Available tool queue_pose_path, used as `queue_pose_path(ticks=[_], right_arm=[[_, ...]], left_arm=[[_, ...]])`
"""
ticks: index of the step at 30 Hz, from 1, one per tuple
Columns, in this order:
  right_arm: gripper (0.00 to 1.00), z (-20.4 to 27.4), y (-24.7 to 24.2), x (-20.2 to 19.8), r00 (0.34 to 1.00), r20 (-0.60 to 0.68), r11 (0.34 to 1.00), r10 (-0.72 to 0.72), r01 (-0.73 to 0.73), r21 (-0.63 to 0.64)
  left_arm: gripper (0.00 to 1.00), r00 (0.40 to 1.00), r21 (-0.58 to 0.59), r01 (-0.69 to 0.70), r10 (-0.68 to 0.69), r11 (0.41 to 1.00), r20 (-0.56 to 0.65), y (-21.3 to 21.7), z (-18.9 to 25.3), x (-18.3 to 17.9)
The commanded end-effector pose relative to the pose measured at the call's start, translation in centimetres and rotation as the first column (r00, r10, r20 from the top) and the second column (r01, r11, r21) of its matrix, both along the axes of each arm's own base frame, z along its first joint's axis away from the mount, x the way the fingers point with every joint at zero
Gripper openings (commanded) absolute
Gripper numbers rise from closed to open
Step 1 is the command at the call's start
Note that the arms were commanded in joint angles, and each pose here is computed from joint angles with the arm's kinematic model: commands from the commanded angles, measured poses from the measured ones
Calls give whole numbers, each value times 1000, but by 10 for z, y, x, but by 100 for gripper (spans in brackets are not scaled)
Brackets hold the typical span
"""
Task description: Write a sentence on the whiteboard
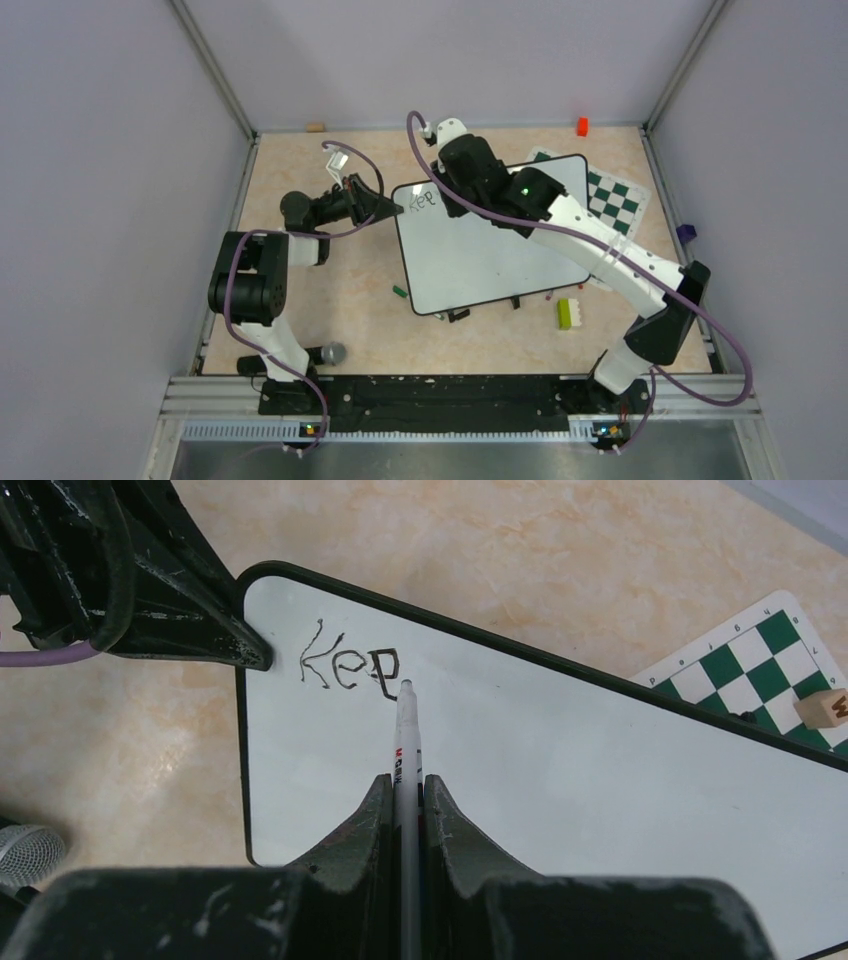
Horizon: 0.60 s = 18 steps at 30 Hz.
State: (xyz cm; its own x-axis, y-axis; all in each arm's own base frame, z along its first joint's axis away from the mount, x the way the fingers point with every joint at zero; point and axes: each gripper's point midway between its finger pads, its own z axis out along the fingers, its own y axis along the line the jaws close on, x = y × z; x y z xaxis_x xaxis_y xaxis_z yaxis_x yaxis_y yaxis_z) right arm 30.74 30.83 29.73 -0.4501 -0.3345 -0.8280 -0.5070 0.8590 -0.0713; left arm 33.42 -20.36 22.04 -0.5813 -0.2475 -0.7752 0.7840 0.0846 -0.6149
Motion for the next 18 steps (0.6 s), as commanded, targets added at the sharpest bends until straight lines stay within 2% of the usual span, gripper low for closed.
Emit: queue_pose_path(ticks=[1,18], right_arm=[[0,11,1,12,998,43,999,-43,42,25],[0,-8,3,25,996,52,997,-75,75,8]], left_arm=[[9,995,15,20,-21,1000,99,-1,5,-7],[9,995,15,20,-22,1000,99,0,5,-8]])
